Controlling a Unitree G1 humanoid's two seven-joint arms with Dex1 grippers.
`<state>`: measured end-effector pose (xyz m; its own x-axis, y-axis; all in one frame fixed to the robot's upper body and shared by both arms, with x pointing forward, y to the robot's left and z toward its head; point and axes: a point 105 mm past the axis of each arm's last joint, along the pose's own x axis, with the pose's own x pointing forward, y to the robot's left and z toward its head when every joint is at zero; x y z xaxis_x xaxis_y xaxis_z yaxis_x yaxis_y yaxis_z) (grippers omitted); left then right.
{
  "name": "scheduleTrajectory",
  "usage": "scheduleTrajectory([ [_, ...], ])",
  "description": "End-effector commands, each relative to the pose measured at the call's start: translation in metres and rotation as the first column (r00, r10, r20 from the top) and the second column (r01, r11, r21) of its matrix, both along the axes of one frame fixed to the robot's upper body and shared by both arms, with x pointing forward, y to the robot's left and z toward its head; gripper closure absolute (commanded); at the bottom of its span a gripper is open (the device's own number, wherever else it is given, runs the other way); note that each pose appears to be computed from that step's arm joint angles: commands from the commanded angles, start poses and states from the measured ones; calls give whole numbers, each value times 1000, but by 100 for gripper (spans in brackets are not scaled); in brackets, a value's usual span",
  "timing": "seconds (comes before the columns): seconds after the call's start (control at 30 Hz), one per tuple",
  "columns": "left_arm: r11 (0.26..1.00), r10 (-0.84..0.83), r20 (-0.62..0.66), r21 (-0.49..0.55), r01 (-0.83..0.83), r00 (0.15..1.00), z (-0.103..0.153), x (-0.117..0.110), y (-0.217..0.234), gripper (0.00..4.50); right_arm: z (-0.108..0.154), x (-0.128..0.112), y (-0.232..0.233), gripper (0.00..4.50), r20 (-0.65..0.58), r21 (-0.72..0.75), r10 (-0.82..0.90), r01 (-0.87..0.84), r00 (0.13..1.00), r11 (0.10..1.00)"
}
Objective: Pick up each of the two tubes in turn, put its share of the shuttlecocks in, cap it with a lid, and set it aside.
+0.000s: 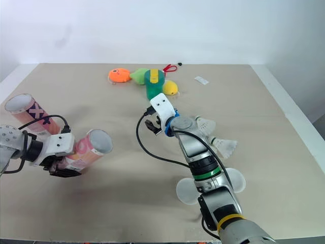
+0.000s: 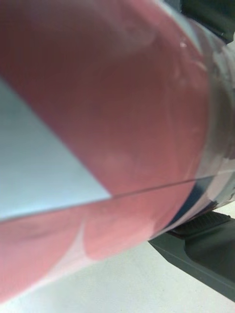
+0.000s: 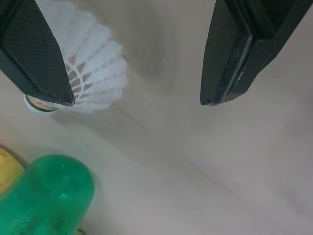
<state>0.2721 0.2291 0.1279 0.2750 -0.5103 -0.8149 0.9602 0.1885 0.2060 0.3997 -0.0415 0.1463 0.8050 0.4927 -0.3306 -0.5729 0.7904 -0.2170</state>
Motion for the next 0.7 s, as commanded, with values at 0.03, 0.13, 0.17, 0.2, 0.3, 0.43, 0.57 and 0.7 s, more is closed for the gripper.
scheduleTrajectory([
  [0.03,999,-38,-44,-15,38,998,-12,-5,-9,83,9,6,-3,9,31,51,-34,32,999,998],
  [0.13,999,-39,-46,-15,38,998,-13,-5,-10,83,4,11,-5,9,4,99,-76,75,997,992],
  [0.17,999,-39,-47,-16,39,998,-13,-6,-10,83,3,13,-6,9,3,102,-89,88,996,991],
  [0.2,999,-40,-48,-16,39,998,-13,-6,-10,83,2,14,-6,9,1,111,-99,98,995,989],
  [0.3,999,-40,-49,-17,39,998,-12,-6,-10,83,2,18,-6,9,1,130,-121,120,993,984],
  [0.43,999,-43,-50,-19,42,998,-13,-7,-11,83,5,25,-8,9,0,166,-162,160,987,973],
  [0.57,999,-45,-51,-21,44,998,-13,-7,-12,83,6,28,-7,60,-8,197,-178,176,984,965],
  [0.7,999,-45,-50,-22,44,998,-13,-8,-12,83,6,30,-7,228,-17,212,-189,188,982,959],
])
